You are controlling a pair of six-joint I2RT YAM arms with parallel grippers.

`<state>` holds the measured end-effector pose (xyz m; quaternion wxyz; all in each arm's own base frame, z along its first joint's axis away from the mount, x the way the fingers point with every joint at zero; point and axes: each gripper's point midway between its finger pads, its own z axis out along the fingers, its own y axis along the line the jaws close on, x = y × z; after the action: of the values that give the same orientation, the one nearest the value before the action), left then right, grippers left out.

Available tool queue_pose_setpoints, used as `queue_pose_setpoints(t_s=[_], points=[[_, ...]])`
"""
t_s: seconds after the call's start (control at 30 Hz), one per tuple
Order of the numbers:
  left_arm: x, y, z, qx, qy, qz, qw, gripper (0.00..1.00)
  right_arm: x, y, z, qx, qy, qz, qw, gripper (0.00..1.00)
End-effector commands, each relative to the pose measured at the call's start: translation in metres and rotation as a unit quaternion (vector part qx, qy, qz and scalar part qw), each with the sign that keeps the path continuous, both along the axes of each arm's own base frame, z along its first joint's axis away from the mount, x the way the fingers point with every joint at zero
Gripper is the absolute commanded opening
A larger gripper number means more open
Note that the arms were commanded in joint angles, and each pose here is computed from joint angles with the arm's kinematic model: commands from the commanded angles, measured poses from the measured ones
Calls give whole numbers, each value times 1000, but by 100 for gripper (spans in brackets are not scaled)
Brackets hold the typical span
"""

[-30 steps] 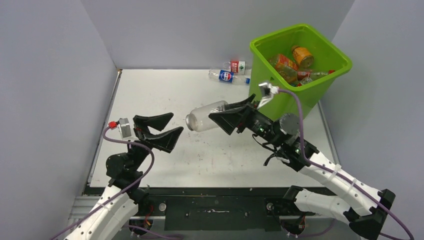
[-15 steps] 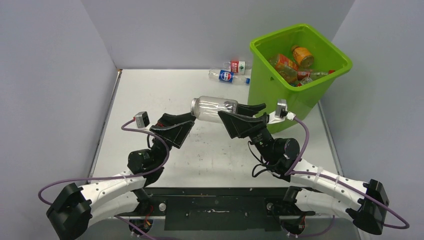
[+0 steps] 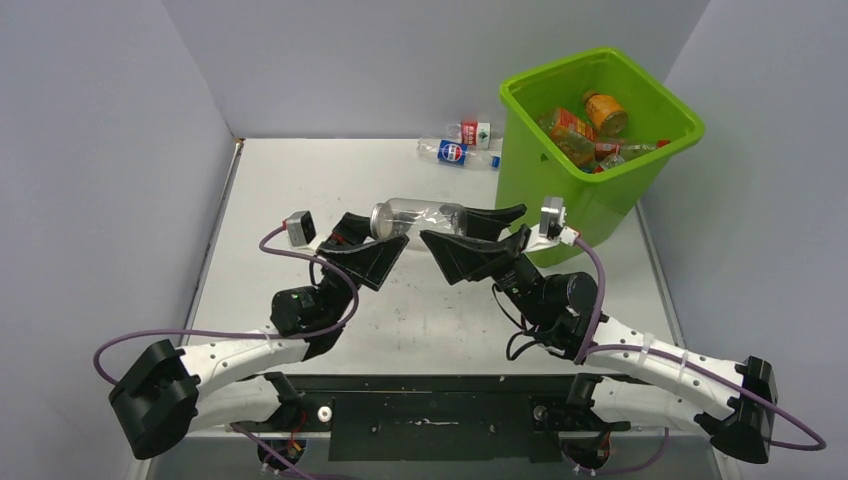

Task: Put the plastic bottles in the bin
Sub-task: Pick up the plastic bottle from the corner of the board.

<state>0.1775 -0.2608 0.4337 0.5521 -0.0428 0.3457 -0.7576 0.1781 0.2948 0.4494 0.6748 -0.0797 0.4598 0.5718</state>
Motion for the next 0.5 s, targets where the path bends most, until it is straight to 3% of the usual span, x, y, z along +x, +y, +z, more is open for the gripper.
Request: queue_pose_setpoints(t_s=[0.0,0.13,0.23,0.37,0.47], points=[[-27,2,45,-63,-64,-39,995,96,-12,8,-3,-51,-32,8,998,35],[-35,-9,50,-83,-57,-70,992,99,-16,9,-16,-75,-48,-9,996,35],[-43,-17,56,-87,-60,-85,991,86,-20,7,-25,-88,-65,-24,994,35],[-44,-18,59,-91,-59,-82,991,59,-25,4,-31,-97,-77,-31,992,35],[-41,-15,56,-91,-55,-68,992,45,-27,1,-30,-106,-80,-30,991,39]])
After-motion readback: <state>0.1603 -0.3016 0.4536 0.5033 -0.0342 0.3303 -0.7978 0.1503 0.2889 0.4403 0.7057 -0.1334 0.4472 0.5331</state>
